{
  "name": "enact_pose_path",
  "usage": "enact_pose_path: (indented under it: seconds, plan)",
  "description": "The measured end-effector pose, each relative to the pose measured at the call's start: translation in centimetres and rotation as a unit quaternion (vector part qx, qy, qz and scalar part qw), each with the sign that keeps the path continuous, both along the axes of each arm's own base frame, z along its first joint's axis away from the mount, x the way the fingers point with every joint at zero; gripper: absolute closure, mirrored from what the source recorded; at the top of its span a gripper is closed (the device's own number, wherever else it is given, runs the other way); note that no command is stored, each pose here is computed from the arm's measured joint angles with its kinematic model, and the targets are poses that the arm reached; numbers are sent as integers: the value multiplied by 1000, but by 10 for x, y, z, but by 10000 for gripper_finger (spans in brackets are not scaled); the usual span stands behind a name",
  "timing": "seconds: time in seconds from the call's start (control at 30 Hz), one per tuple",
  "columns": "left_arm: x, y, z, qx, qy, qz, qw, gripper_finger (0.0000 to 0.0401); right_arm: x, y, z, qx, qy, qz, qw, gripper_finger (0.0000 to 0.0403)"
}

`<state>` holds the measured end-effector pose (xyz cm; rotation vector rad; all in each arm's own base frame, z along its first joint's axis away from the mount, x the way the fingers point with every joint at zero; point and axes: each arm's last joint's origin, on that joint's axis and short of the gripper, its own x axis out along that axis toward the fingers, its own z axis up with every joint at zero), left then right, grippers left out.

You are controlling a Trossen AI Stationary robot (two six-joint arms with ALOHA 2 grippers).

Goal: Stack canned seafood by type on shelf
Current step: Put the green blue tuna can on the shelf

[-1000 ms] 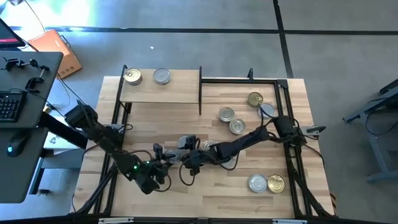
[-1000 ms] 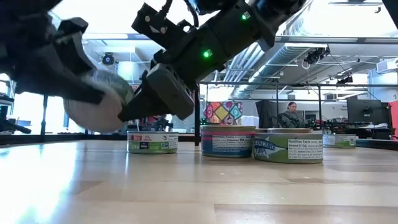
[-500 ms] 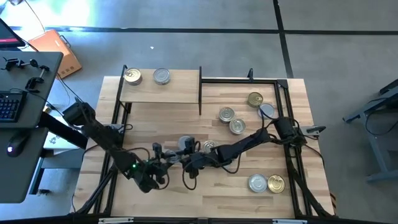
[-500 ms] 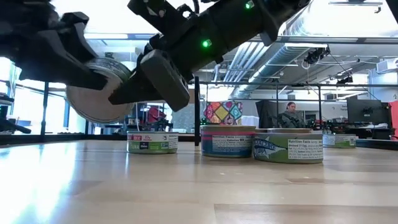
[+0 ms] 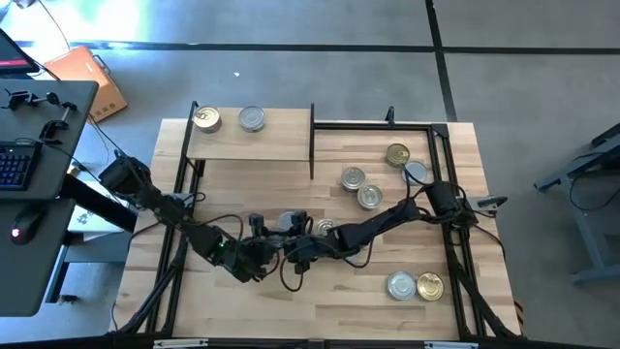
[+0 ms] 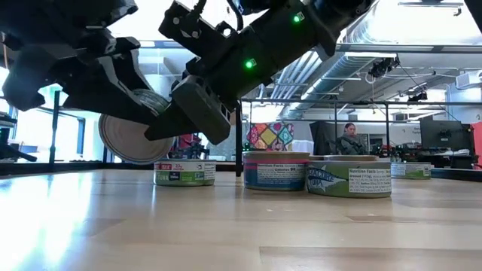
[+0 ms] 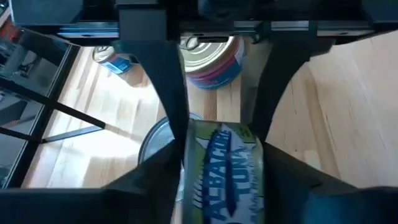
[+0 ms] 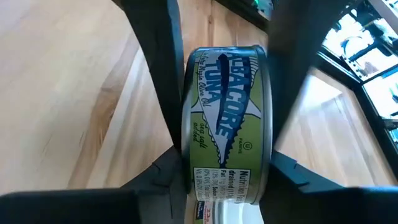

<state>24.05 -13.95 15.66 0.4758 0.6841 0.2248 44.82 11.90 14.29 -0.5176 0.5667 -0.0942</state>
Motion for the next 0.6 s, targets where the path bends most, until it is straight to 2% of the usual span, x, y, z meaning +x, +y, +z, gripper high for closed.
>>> enact_pose_path:
  seconds: [0.1,0.2,0.27,0.4,0.47,0.6]
  plan:
    - [-1,-2,0,-4,3,-7,1000,283,0,0,0,-3,1,1,1000,262]
    - [-3,-5,0,3,4,-16,1000,284,-1,0,0,-10,3,-8,1000,230]
    - [-5,-7,0,23,5,-24,999,284,-6,3,4,-33,17,-27,999,214]
    - [-7,-11,5,78,-3,-24,997,284,-25,11,27,-62,30,-90,994,208]
    - [-7,-11,7,128,12,-29,991,284,-36,16,41,-63,27,-119,990,210]
    - [2,-4,23,201,20,-21,979,284,-60,29,48,-80,49,-164,982,220]
